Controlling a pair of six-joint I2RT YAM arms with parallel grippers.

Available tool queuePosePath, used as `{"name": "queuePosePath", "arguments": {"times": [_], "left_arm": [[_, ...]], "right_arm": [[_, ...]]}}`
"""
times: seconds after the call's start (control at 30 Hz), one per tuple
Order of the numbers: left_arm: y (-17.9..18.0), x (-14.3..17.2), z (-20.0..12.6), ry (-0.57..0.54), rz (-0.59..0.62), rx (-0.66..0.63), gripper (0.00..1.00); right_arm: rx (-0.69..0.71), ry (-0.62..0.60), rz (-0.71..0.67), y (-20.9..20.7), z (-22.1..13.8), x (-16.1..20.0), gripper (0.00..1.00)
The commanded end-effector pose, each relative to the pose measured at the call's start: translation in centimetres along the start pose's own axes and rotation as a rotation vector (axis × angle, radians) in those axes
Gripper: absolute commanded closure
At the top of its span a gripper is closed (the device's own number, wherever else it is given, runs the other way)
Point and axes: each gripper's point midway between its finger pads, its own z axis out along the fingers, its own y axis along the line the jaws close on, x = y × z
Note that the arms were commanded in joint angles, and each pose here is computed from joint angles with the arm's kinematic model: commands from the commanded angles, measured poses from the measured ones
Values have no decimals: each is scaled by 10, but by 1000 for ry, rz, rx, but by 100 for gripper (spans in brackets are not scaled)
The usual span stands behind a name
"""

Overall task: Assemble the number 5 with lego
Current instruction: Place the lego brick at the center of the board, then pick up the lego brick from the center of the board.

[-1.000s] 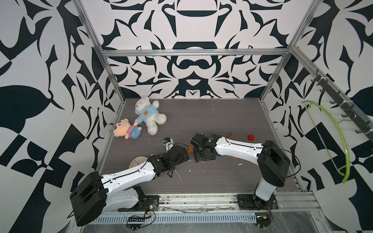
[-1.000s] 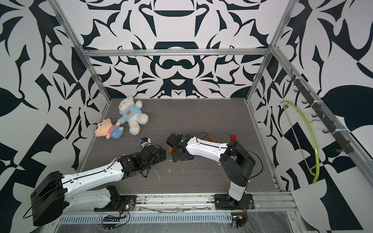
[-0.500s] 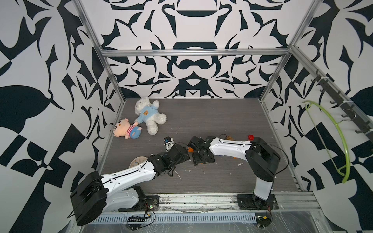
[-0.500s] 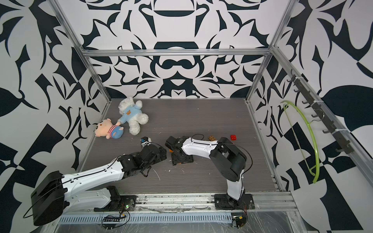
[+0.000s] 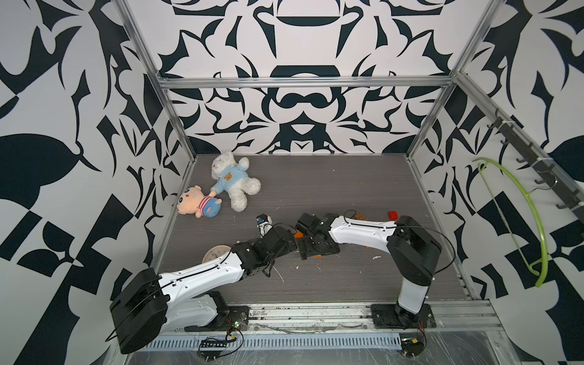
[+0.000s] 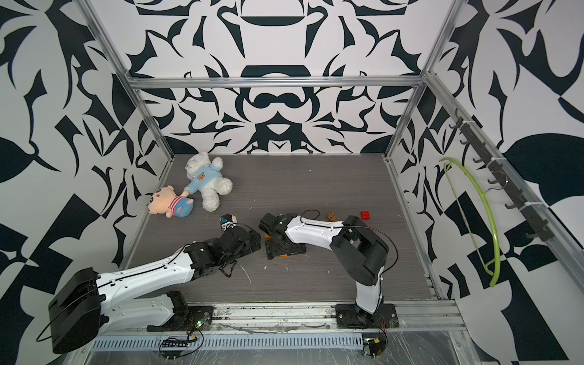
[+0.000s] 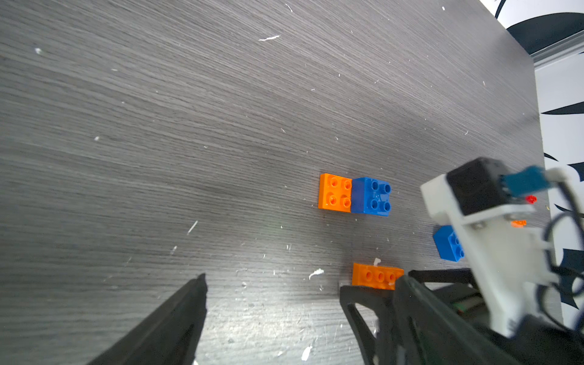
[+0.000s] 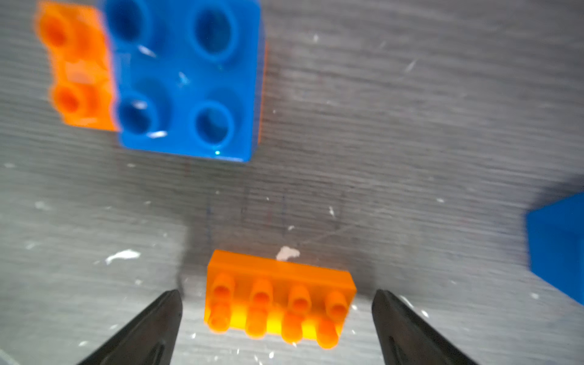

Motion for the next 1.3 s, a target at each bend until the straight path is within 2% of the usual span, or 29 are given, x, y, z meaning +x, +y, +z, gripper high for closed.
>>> {"name": "queuePosePath", "arguments": {"times": [0.0,0.07,0.2,0.4,0.53,0.67,0.83,0.97,1.17,1.27], "left_arm": [[-9,-6,-3,-14,14,17,1],[-16,-7,-2,-9,29,39,1],[-38,-6,2,22,80,85,1],[-77,6,21,112,164,147,1],[-102,17,31,160,197,176,1],[-119,30,40,185,221,187,1],[-127,37,43,200,225,194,1],[-124,37,44,197,227,184,1],[-118,35,44,188,235,161,1],[-116,36,43,189,234,157,1]], "right_arm": [[-15,-143,29,-7,-41,-18,1],[6,-200,50,-22,-54,-27,2],[22,-229,82,-57,-61,-39,6],[-54,-159,112,-102,-44,-51,15],[-100,-113,104,-116,-31,-56,18],[-172,-72,56,-108,-22,-59,24],[-103,-23,9,-117,-12,-58,27],[-112,-3,-13,-115,-9,-55,28],[-127,3,-19,-112,-13,-49,36],[-124,13,-22,-111,-13,-45,45]]}}
